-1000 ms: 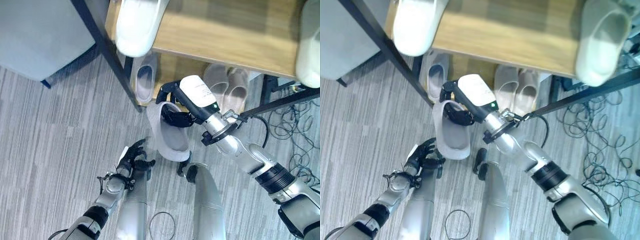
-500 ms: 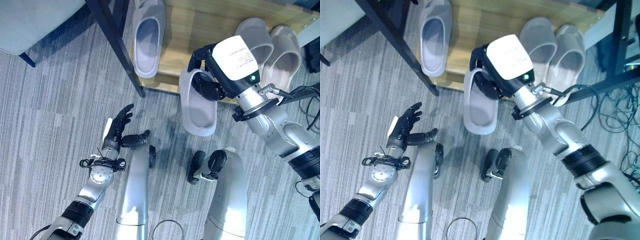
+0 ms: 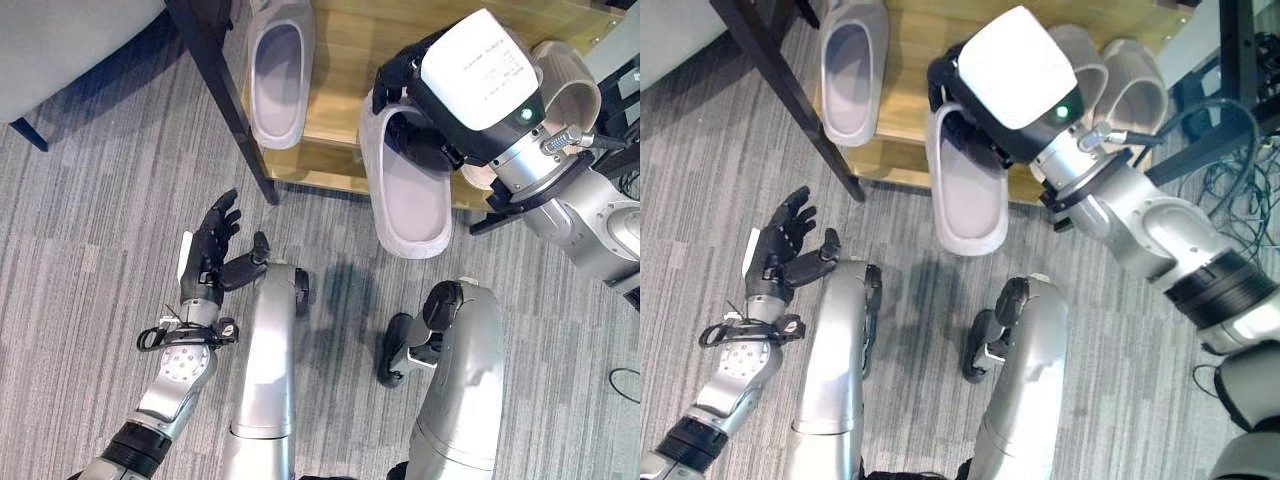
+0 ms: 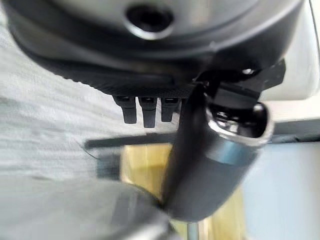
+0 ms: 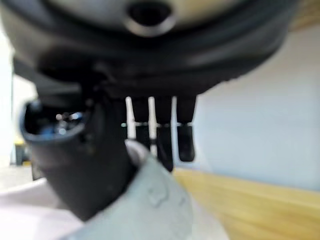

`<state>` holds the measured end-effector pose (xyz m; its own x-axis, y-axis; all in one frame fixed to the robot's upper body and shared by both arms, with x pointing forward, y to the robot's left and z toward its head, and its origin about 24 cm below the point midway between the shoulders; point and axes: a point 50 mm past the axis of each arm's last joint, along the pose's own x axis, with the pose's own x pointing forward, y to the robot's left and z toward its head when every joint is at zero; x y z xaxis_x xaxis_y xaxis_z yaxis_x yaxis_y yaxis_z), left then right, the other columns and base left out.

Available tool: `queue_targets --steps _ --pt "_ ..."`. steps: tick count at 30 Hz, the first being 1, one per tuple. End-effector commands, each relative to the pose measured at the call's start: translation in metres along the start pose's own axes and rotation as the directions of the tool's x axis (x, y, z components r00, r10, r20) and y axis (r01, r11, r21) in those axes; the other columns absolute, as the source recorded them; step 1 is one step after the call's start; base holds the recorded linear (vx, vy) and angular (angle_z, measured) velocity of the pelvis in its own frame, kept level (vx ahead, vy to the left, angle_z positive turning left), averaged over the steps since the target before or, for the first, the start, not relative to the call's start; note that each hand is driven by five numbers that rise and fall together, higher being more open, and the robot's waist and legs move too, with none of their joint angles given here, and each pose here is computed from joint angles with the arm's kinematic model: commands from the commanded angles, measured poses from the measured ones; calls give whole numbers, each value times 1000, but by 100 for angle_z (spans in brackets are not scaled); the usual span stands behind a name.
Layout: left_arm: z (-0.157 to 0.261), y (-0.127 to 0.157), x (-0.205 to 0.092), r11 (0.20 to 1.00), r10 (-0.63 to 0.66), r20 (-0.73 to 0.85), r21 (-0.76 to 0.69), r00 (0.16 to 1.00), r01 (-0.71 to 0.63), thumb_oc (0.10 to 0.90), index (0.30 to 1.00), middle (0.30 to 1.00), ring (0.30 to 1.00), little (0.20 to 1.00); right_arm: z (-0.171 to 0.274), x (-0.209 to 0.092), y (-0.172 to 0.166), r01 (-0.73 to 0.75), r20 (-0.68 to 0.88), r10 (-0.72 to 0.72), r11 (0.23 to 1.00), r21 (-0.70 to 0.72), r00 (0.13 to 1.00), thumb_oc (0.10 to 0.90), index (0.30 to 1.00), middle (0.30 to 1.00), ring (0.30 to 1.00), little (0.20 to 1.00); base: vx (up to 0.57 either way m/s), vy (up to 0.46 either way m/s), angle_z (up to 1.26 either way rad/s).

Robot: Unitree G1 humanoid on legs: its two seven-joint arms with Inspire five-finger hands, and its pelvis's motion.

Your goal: Arrange the slippers neatly on the shoe rack.

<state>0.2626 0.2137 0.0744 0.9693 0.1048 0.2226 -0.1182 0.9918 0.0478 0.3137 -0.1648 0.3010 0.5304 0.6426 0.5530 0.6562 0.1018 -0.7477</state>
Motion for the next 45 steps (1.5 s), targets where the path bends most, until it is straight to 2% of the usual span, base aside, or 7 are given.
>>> queue_targets --steps 1,7,30,32,33,34,45 --pt "-18 8 -29 999 -10 -83 48 997 14 800 900 900 900 900 -2 35 -62 313 33 -314 950 11 949 400 300 300 300 300 -22 78 -18" --pt "-26 5 -38 999 -44 -119 26 992 47 800 900 900 900 900 -42 43 -25 242 -187 -249 968 -62 950 400 300 300 300 300 -28 45 0" --pt "-18 -1 -36 989 -142 -92 24 986 145 800 900 900 900 900 -61 59 -18 167 -244 -221 960 -224 944 400 300 300 300 300 1 -18 5" --pt "-18 0 -36 989 -145 -92 25 985 148 800 900 900 900 900 -62 60 -19 161 -246 -220 958 -237 944 584 575 575 575 575 0 0 0" --pt "-18 0 -36 988 -148 -92 27 985 151 800 900 900 900 900 -63 61 -20 158 -248 -219 957 -243 944 728 792 792 792 792 0 0 0" --pt "-18 -1 -36 987 -153 -90 26 984 156 800 900 900 900 900 -64 62 -20 152 -249 -216 955 -254 944 800 900 900 900 900 0 0 0" --pt "-15 0 -34 984 -174 -82 30 981 177 800 900 900 900 900 -66 65 -33 164 -231 -228 950 -268 946 800 900 900 900 900 6 -5 3"
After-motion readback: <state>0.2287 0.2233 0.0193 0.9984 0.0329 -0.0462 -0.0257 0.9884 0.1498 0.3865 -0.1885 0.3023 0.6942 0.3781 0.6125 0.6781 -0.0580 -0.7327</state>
